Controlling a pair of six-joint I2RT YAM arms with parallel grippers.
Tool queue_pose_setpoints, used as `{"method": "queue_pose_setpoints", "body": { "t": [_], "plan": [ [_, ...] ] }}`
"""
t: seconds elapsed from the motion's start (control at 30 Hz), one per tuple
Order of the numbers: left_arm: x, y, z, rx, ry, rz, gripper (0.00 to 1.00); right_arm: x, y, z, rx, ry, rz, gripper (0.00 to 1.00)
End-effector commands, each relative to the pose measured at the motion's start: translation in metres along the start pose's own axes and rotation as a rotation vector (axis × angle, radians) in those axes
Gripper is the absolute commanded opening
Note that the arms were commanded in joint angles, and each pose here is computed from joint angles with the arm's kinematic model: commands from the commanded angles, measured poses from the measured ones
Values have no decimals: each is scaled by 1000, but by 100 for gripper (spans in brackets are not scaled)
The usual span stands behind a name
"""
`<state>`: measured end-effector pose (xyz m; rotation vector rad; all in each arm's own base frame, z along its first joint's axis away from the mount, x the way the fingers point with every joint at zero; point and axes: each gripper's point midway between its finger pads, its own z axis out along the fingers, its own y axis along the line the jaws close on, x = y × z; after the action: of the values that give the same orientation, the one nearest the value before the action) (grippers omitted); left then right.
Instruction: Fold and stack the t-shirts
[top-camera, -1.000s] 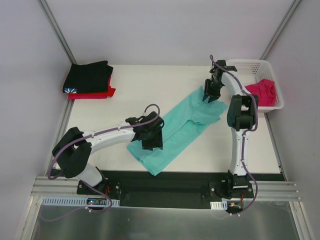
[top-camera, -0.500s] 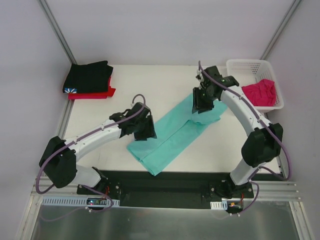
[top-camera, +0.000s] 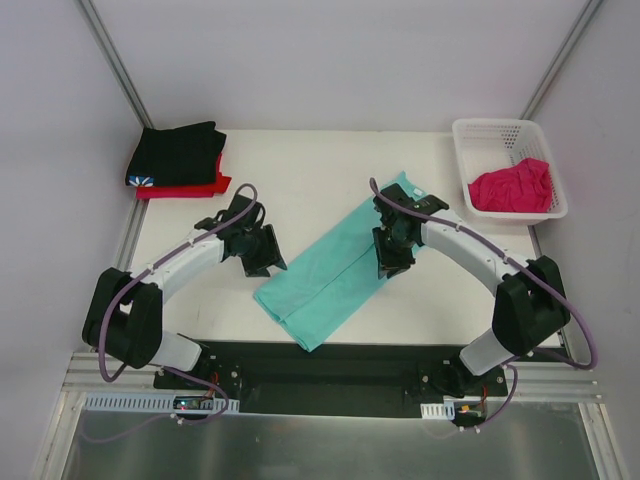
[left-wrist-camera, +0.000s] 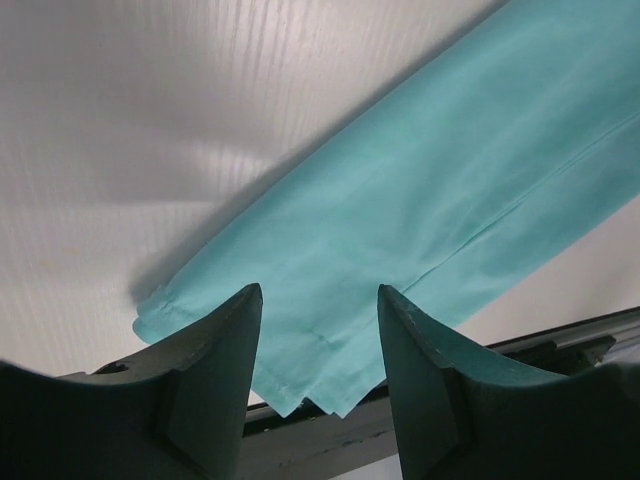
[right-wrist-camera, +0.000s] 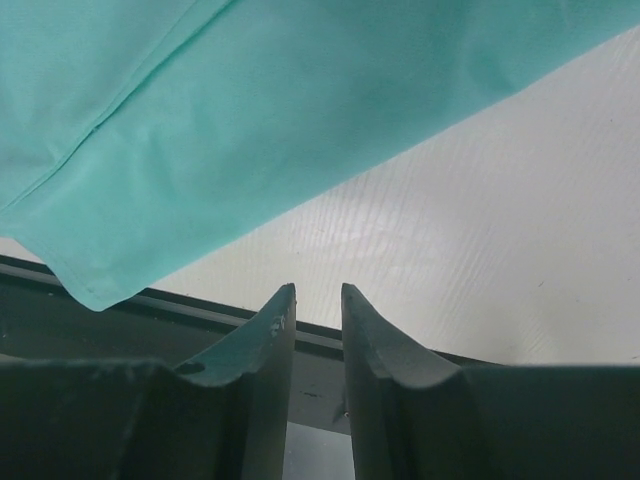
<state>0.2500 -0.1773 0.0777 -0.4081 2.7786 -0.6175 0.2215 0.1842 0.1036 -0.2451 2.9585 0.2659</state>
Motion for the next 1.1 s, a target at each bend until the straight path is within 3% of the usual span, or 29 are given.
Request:
{"method": "queue_pose_setpoints", "body": {
  "t": [0.0, 0.3, 0.53, 1.07],
  "plan": [
    [23, 13, 6, 2, 58, 31, 50, 7, -7, 7, 54, -9, 48, 26],
    [38, 28, 20, -21, 98, 27, 48, -8, -48, 17, 278, -69, 165, 16],
    [45, 34, 25, -30, 111, 26, 48, -40, -78, 10, 288, -106, 298, 15],
    [80, 42, 40, -42, 173, 5, 47, -53, -145, 37, 460, -10, 491, 7]
  ]
}}
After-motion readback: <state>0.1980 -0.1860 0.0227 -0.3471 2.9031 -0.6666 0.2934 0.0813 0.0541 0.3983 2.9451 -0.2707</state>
